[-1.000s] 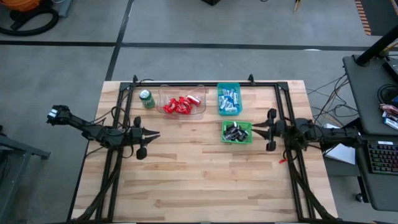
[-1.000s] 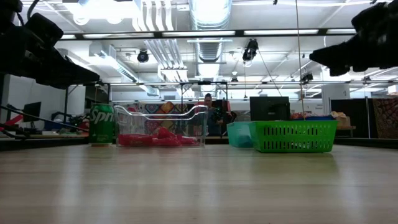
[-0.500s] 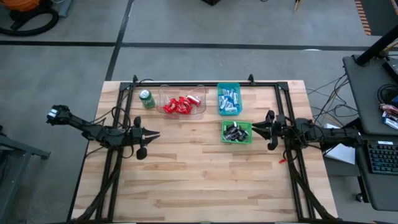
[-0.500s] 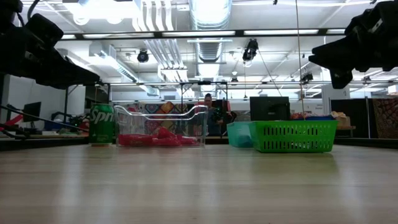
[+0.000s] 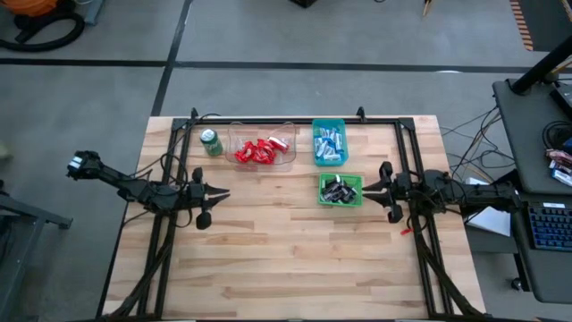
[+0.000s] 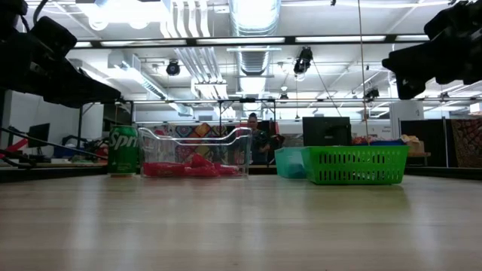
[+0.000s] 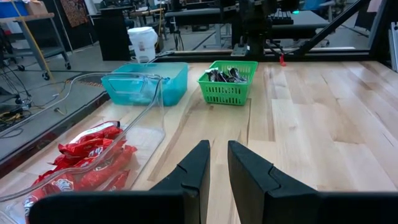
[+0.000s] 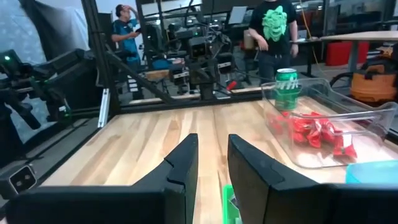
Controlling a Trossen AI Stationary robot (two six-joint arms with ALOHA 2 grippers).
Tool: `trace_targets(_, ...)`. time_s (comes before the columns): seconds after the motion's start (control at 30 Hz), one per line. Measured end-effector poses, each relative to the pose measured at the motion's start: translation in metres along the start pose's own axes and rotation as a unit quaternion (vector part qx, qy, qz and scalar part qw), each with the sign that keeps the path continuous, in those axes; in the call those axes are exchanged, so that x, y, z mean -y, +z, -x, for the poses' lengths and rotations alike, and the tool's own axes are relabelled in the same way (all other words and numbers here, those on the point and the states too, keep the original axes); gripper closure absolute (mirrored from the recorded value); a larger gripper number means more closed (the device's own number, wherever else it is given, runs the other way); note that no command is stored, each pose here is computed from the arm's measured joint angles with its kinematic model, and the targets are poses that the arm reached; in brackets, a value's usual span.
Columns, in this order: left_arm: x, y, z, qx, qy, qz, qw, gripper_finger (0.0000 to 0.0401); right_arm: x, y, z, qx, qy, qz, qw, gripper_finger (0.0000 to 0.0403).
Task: Sort candy
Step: Return to Home Position
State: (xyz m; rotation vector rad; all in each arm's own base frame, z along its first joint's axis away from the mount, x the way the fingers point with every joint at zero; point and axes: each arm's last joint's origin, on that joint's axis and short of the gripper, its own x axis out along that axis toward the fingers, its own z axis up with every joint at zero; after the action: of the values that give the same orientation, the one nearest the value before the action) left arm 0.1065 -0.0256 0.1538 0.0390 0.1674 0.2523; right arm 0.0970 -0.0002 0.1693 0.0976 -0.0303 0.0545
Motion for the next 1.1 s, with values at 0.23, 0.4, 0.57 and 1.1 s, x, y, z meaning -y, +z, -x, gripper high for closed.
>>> trace_targets(0.23, 0.0, 0.0, 0.0, 0.0, 0.0, 0.0, 1.0, 0.0361, 0.0, -0.0002, -0.0005, -0.002, 0.0, -0.003, 1.0, 0.0319)
trace_targets(0.4, 0.0, 0.0, 0.0, 0.0, 0.0, 0.0, 1.0, 0.0361, 0.0001, -0.0007, -0.001, -0.005, 0.0, -0.003, 1.0, 0.0314)
trace_targets(0.57, 0.0, 0.0, 0.0, 0.0, 0.0, 0.0, 1.0, 0.0361, 0.0001, -0.0007, -0.001, -0.004, 0.0, -0.003, 1.0, 0.032)
trace_targets(1.1, 0.0, 0.0, 0.0, 0.0, 0.0, 0.0, 1.0, 0.0361, 0.0001, -0.0003, -0.001, -0.003, 0.0, -0.002, 1.0, 0.0321)
